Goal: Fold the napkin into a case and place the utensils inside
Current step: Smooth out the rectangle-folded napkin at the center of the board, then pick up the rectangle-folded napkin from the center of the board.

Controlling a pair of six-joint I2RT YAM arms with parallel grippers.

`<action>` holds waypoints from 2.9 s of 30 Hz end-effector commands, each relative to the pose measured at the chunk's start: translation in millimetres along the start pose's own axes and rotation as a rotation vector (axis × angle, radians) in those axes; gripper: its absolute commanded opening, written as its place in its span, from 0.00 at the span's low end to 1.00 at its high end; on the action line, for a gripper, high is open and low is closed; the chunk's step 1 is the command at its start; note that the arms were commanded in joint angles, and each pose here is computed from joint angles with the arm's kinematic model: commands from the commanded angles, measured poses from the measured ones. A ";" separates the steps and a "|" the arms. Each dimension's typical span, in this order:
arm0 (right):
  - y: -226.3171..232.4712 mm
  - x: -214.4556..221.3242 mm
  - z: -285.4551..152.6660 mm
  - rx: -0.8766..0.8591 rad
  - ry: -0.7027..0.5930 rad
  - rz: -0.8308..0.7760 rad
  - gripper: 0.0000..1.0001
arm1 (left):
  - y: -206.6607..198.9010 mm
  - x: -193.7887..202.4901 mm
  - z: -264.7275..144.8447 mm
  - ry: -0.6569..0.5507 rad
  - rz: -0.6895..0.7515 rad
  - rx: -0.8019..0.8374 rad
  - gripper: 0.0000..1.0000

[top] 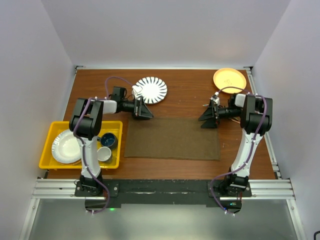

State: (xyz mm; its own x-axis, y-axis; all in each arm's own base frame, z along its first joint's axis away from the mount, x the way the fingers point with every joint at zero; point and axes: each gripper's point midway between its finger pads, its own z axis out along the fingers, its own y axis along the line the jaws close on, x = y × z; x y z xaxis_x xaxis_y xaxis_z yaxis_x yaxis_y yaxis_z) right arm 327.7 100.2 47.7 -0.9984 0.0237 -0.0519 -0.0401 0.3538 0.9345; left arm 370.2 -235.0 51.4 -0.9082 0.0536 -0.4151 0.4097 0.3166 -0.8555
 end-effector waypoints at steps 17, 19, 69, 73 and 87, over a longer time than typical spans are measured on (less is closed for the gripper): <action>-45.0 -8.3 -13.0 0.230 -0.009 -0.108 0.98 | 57.4 4.9 -57.3 -0.048 -0.109 -0.102 1.00; -36.7 -12.9 -14.3 0.227 -0.018 -0.129 0.98 | 51.8 -1.1 -59.2 -0.051 -0.079 -0.093 1.00; -63.3 53.4 -73.2 1.087 0.004 -0.059 0.39 | -54.7 36.5 -18.1 0.262 0.891 -0.543 0.55; -69.7 60.6 -63.3 1.078 0.032 -0.037 0.36 | -54.9 34.6 -17.2 0.255 0.888 -0.545 0.56; -20.0 27.9 -121.2 1.159 -0.043 -0.146 0.00 | -57.0 31.8 -19.1 0.238 0.880 -0.557 0.59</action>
State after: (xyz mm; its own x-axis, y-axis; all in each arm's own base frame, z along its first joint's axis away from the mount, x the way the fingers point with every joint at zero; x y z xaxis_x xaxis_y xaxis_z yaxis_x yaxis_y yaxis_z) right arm 276.1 6.8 26.9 -0.9977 -0.0437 -0.0525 -0.0495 0.9923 0.1138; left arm 308.8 -228.7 82.4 -0.3442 0.6658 -0.6619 0.8947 0.4463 -0.0163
